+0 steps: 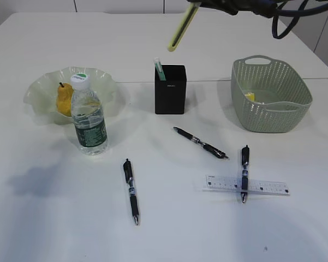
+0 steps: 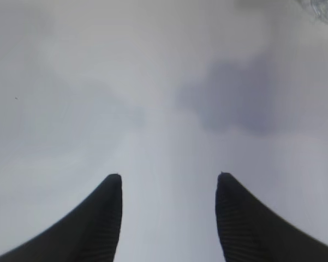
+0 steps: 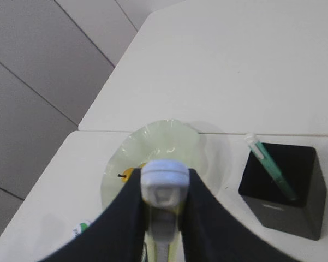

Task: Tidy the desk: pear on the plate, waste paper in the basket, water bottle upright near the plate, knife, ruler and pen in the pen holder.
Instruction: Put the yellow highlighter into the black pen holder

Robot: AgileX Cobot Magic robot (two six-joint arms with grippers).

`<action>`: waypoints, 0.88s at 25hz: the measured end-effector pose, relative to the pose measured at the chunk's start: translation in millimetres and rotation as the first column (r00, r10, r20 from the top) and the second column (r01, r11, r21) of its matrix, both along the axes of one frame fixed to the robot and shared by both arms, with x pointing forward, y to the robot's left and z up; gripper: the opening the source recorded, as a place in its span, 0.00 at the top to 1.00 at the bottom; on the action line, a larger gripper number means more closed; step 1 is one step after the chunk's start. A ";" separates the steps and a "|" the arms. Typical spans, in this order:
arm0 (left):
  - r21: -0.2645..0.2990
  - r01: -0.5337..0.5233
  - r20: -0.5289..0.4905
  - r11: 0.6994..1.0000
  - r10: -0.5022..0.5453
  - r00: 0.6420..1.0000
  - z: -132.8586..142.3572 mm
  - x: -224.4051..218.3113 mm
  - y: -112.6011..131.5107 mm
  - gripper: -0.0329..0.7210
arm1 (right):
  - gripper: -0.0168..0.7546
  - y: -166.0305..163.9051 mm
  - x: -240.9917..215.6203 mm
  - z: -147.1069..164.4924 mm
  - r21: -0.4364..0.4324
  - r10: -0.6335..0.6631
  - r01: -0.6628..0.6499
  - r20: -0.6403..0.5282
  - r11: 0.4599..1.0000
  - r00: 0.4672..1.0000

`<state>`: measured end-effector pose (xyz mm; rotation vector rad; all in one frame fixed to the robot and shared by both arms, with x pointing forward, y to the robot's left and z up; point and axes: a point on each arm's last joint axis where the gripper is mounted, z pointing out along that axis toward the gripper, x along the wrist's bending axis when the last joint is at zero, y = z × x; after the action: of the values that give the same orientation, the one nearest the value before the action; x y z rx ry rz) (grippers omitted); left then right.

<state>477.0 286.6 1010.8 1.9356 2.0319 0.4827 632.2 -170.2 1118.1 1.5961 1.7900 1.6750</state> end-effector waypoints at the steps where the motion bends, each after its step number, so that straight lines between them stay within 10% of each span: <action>1: -0.005 0.013 -0.019 1.000 -0.014 1.000 -0.8 -1.5 -0.9 0.45 | 0.81 -0.6 1.3 -0.9 -0.005 -0.009 0.009 0.005 1.000 1.000; 22: -0.058 0.126 -0.221 0.990 -0.136 0.966 -6.8 -19.7 -7.6 0.45 | 0.81 16.8 100.6 -76.5 -0.197 0.009 0.009 0.095 0.980 0.995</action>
<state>457.3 279.0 1004.0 2.1655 2.0073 0.1940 732.8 -153.4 1041.6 1.4093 1.8433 1.4935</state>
